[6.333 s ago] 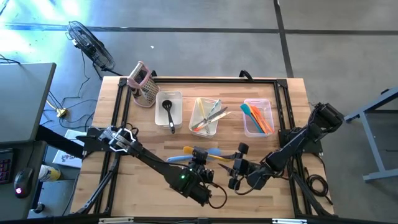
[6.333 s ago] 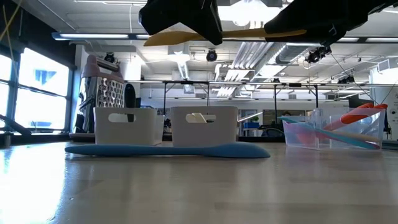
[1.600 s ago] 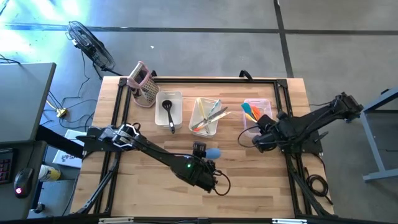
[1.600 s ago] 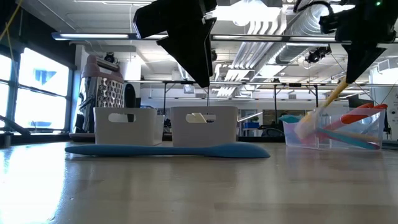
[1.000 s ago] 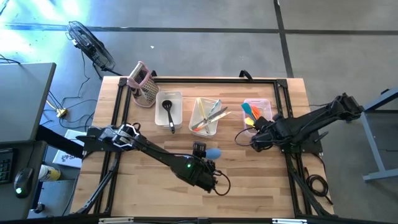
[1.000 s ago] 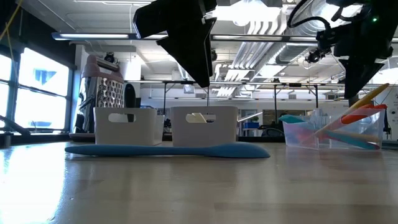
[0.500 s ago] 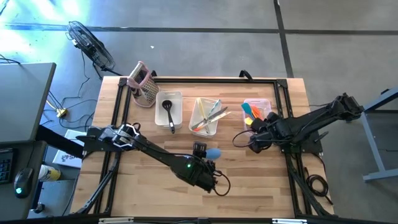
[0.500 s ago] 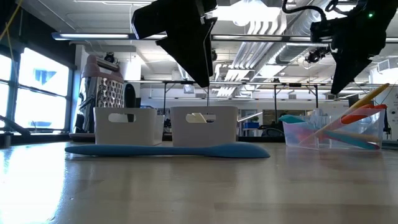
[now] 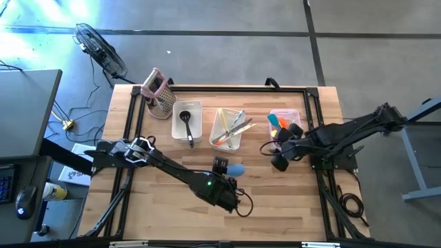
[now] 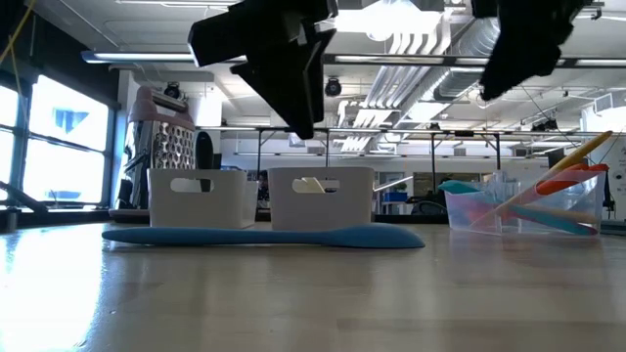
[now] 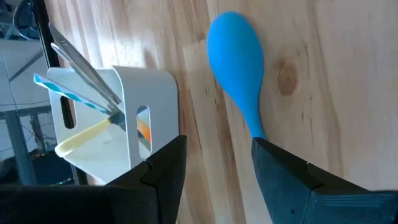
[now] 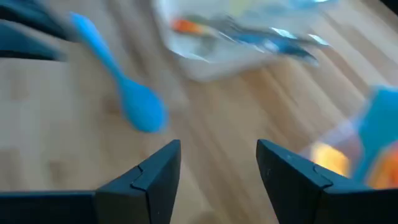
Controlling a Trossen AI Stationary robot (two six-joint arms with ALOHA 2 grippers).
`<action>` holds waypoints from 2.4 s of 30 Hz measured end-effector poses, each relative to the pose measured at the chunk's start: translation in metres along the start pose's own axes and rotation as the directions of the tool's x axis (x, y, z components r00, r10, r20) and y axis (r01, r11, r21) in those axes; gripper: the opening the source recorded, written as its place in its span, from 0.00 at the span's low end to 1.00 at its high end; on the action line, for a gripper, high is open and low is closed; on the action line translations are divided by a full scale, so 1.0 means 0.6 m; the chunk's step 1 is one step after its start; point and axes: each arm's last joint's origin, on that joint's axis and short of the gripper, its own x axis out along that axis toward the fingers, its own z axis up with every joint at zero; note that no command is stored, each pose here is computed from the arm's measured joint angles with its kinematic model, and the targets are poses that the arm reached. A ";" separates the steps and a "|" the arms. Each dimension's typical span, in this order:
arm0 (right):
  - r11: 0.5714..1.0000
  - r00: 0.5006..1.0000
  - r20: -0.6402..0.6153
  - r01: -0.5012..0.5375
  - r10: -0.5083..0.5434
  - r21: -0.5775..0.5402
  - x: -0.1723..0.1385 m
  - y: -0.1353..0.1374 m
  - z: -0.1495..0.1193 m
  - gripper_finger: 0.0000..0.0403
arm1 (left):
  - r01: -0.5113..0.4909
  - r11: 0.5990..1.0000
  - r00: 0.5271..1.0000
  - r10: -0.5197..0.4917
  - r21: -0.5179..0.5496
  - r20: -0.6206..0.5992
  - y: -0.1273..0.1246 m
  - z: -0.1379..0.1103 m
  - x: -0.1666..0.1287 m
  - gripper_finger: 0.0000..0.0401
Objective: Pick & Place Kitchen Items
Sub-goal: Put the blue serving spoon into the left white bin
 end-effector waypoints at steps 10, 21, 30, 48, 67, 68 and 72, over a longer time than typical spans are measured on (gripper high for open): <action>0.864 0.885 0.088 -0.419 0.457 -0.280 -0.011 0.062 0.032 0.50 | 0.034 0.999 0.999 -0.033 0.013 -0.027 -0.001 -0.004 0.000 0.44; 0.795 0.868 0.011 -0.451 0.497 -0.406 0.031 0.125 0.007 0.50 | 0.376 0.926 0.924 -0.371 0.044 -0.096 -0.013 -0.009 0.032 0.44; 0.713 0.829 0.001 -0.481 0.560 -0.511 0.054 0.177 -0.017 0.50 | 0.343 0.936 0.915 -0.351 -0.079 -0.200 0.046 -0.037 0.141 0.44; 0.665 0.814 0.013 -0.465 0.581 -0.584 0.038 0.198 -0.041 0.50 | 0.538 0.829 0.823 -0.556 -0.153 -0.117 0.069 -0.046 0.193 0.44; 0.655 0.814 0.012 -0.459 0.581 -0.600 0.038 0.198 -0.041 0.50 | 0.555 0.771 0.790 -0.606 -0.313 -0.094 0.075 -0.023 0.145 0.44; 0.655 0.814 0.012 -0.459 0.581 -0.600 0.038 0.198 -0.041 0.50 | 0.557 0.771 0.790 -0.606 -0.309 -0.091 0.071 -0.022 0.143 0.44; 0.650 0.812 0.008 -0.460 0.583 -0.605 0.038 0.198 -0.042 0.50 | 0.580 0.760 0.779 -0.622 -0.295 -0.071 0.057 -0.017 0.133 0.44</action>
